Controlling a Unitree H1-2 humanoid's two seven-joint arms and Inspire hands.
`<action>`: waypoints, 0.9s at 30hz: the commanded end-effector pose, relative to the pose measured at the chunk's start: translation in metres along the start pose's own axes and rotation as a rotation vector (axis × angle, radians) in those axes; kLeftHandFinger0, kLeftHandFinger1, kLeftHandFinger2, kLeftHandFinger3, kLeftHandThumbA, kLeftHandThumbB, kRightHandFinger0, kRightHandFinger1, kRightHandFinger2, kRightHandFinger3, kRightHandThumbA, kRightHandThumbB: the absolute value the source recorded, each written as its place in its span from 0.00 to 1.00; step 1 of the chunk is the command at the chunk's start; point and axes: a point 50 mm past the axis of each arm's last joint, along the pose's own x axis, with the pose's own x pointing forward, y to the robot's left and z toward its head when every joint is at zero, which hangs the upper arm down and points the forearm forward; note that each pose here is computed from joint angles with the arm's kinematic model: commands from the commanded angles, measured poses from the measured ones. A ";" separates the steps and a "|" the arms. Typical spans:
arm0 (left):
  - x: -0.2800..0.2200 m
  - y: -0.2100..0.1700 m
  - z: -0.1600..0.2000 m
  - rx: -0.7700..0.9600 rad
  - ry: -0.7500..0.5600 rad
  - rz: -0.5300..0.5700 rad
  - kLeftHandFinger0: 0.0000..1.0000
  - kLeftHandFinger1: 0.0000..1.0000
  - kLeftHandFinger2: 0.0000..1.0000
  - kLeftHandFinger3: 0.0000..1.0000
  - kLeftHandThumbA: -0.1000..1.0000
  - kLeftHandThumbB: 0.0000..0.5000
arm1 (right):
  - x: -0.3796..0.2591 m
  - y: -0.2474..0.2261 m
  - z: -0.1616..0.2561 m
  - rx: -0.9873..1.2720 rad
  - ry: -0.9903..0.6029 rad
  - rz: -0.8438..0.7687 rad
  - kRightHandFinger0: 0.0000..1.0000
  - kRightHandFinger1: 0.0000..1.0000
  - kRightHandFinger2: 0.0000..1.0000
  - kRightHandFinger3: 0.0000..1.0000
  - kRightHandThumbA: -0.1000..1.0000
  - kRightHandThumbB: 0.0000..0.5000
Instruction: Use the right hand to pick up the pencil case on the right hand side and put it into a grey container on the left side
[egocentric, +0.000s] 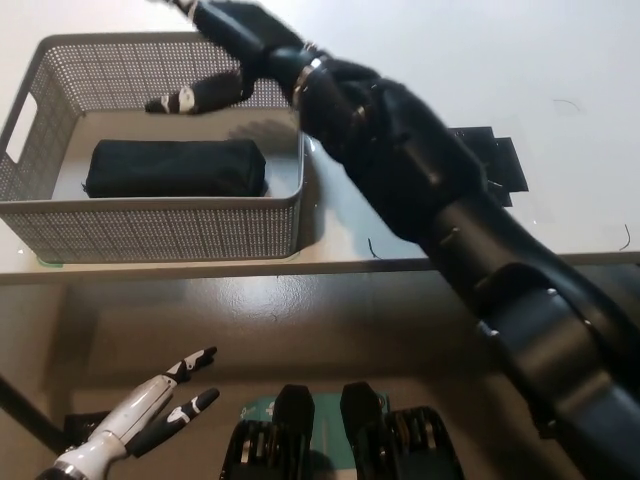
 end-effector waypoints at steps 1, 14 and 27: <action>0.000 0.014 0.002 -0.024 -0.033 0.019 1.00 1.00 1.00 1.00 1.00 0.70 | -0.016 -0.059 0.012 0.121 -0.071 -0.127 1.00 1.00 1.00 1.00 1.00 0.95; -0.013 0.003 -0.002 0.001 -0.009 0.027 1.00 1.00 1.00 1.00 1.00 0.64 | -0.126 -0.104 -0.048 0.293 -0.033 -0.386 1.00 1.00 1.00 1.00 1.00 0.94; -0.018 0.003 -0.005 -0.011 0.015 0.027 1.00 1.00 1.00 1.00 1.00 0.69 | -0.290 -0.042 -0.098 0.445 0.002 -0.515 1.00 1.00 1.00 1.00 1.00 0.90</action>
